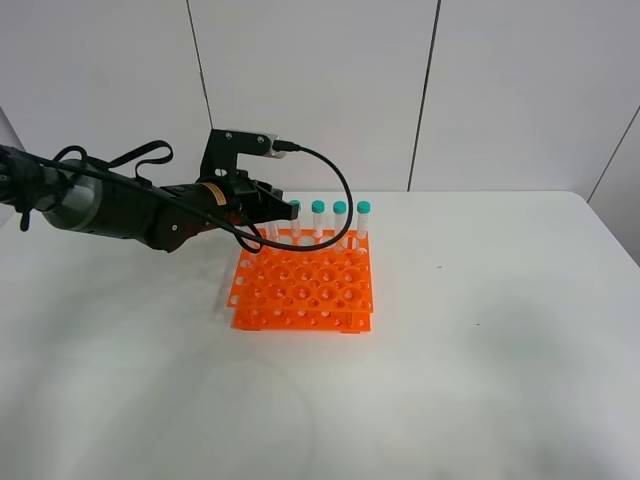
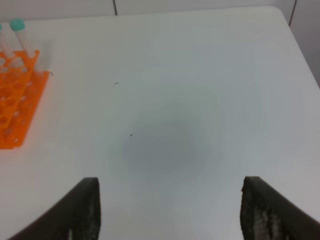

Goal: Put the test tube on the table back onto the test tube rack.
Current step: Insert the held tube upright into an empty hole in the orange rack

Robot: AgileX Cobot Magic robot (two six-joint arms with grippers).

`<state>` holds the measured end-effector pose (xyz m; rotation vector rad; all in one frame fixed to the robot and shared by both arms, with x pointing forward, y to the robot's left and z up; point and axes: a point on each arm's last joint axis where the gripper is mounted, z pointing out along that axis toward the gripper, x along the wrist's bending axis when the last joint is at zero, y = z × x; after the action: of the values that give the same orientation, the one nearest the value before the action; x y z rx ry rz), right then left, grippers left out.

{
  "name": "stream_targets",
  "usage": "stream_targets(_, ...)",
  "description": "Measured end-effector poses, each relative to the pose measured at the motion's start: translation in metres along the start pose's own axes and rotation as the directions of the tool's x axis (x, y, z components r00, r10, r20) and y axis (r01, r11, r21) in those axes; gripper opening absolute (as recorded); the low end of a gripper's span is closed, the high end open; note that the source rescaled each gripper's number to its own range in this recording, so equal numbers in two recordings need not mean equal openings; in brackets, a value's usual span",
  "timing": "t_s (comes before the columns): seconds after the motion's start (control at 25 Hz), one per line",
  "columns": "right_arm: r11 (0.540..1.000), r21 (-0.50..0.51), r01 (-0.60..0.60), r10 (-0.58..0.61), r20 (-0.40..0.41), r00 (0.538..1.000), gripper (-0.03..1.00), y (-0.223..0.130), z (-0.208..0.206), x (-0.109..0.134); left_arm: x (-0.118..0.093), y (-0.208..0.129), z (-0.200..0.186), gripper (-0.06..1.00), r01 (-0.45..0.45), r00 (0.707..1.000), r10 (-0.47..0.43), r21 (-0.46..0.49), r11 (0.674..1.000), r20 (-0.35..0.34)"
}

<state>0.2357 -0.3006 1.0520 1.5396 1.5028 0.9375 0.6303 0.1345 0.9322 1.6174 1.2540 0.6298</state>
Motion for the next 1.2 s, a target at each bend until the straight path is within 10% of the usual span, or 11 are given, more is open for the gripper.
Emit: stream_targets(1.2,1.000,0.000,0.000,0.000,0.000,1.000,0.83,0.0000,0.0000,0.0000,0.0003,-0.0015,0.0000,0.00,0.000,1.000,0.000,0.017,1.000,-0.003)
